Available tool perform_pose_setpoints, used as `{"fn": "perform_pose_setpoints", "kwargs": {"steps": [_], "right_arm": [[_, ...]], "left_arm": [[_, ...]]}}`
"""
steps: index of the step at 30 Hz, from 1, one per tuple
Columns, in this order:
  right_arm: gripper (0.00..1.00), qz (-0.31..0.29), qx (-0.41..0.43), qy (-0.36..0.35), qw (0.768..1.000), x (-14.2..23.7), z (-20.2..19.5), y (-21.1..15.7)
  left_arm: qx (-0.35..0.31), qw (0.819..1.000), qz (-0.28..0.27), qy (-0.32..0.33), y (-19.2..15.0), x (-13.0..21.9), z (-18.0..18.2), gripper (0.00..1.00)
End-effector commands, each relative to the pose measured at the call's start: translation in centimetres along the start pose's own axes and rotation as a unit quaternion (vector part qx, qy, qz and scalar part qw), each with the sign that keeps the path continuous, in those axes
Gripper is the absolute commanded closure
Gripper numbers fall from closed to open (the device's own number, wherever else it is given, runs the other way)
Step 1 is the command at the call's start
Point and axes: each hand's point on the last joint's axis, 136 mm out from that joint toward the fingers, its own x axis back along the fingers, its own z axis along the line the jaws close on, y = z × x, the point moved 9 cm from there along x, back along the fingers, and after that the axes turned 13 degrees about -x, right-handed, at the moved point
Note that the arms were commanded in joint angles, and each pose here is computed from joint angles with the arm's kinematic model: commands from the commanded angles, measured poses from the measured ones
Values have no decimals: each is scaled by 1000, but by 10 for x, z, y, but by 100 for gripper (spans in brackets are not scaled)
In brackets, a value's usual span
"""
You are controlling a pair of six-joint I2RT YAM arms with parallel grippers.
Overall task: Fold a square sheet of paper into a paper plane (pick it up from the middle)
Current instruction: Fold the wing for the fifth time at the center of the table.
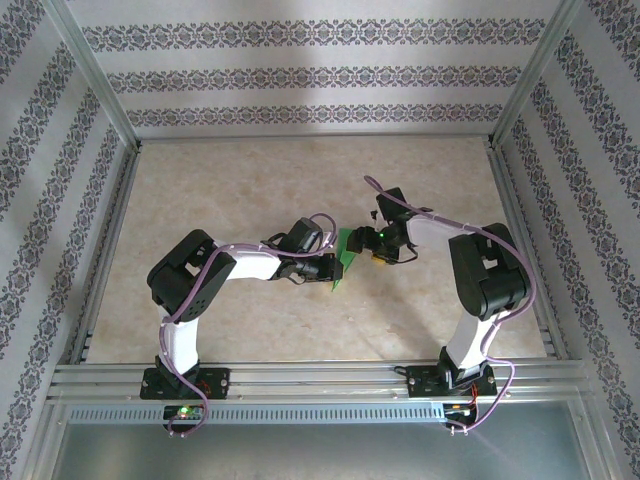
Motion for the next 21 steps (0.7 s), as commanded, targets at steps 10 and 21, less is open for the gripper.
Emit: {"fn": "perform_pose_setpoints", "kwargs": {"steps": [10, 21], "right_arm": [[18, 27, 18, -53, 998, -49, -10, -6], [17, 38, 20, -77, 996, -56, -12, -7]], "left_arm": [[3, 1000, -7, 0, -1, 7, 10, 79], [2, 1000, -26, -7, 7, 15, 5, 75]]}}
